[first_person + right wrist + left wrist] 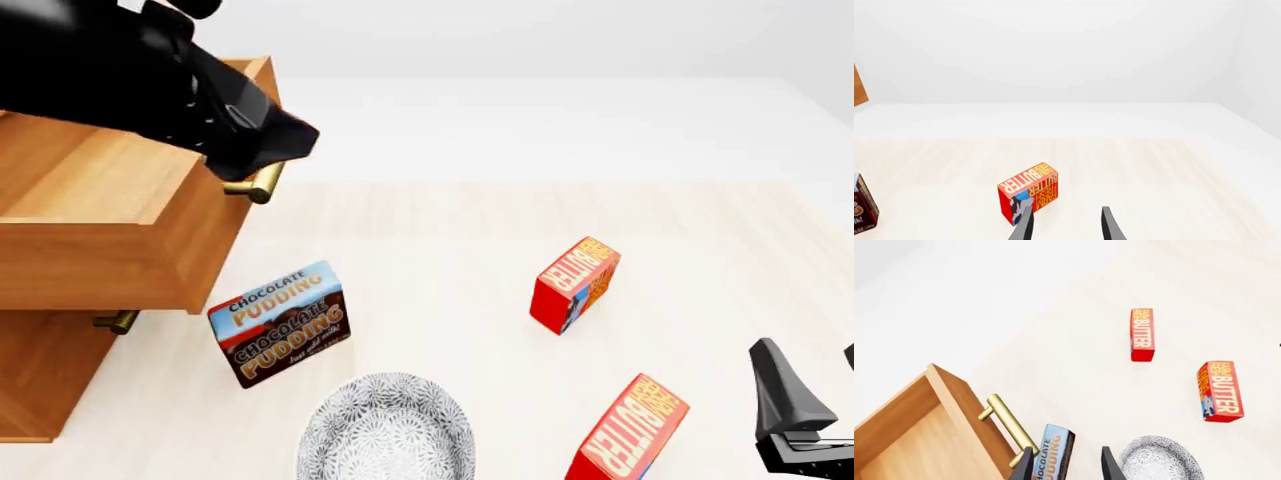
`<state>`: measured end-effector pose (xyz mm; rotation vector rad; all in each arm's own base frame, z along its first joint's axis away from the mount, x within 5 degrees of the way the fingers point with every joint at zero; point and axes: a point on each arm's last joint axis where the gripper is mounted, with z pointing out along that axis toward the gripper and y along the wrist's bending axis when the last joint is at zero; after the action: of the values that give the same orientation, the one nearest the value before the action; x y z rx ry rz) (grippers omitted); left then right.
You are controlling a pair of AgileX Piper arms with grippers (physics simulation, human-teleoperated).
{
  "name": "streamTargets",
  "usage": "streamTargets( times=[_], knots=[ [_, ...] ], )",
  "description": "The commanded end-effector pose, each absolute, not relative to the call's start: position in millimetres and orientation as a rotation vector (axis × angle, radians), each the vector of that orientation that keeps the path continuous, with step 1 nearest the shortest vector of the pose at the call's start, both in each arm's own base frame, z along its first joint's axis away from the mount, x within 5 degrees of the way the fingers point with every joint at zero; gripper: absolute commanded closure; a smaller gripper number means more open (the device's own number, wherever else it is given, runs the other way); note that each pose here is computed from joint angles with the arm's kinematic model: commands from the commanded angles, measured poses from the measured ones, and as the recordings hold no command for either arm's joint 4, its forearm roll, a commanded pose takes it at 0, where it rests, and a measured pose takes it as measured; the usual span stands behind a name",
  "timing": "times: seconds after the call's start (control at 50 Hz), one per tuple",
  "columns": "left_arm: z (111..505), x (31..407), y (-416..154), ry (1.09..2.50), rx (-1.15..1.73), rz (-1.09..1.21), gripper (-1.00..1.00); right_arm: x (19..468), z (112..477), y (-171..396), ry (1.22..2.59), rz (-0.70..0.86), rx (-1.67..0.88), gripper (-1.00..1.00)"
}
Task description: Put the butter at the front in the top drawer of the cabinet and close it.
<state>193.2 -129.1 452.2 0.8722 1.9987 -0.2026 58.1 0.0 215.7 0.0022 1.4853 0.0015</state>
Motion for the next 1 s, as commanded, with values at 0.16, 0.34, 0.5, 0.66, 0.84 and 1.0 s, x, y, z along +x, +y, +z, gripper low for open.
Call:
streamTargets(
  times=[0.16, 0.34, 0.5, 0.66, 0.84, 1.0],
  knots=[
    [432, 213, -165, 1.896, 0.966, -0.222, -1.00, 58, 215, 0, 1.485, 0.001, 0.002, -1.00],
    [423, 235, -195, 1.912, 0.999, -0.245, -1.00, 58, 215, 0, 1.485, 0.001, 0.001, -1.00],
    [413, 256, -223, 1.922, 1.020, -0.264, -1.00, 58, 215, 0, 1.485, 0.001, 0.002, -1.00],
    [402, 274, -243, 1.936, 1.022, -0.273, -1.00, 58, 215, 0, 1.485, 0.000, 0.001, -1.00],
    [390, 297, -271, 1.948, 1.021, -0.291, -1.00, 58, 215, 0, 1.485, 0.001, 0.002, -1.00],
    [385, 308, -280, 1.954, 1.013, -0.293, -1.00, 58, 215, 0, 1.485, 0.001, 0.001, -1.00]
  ],
)
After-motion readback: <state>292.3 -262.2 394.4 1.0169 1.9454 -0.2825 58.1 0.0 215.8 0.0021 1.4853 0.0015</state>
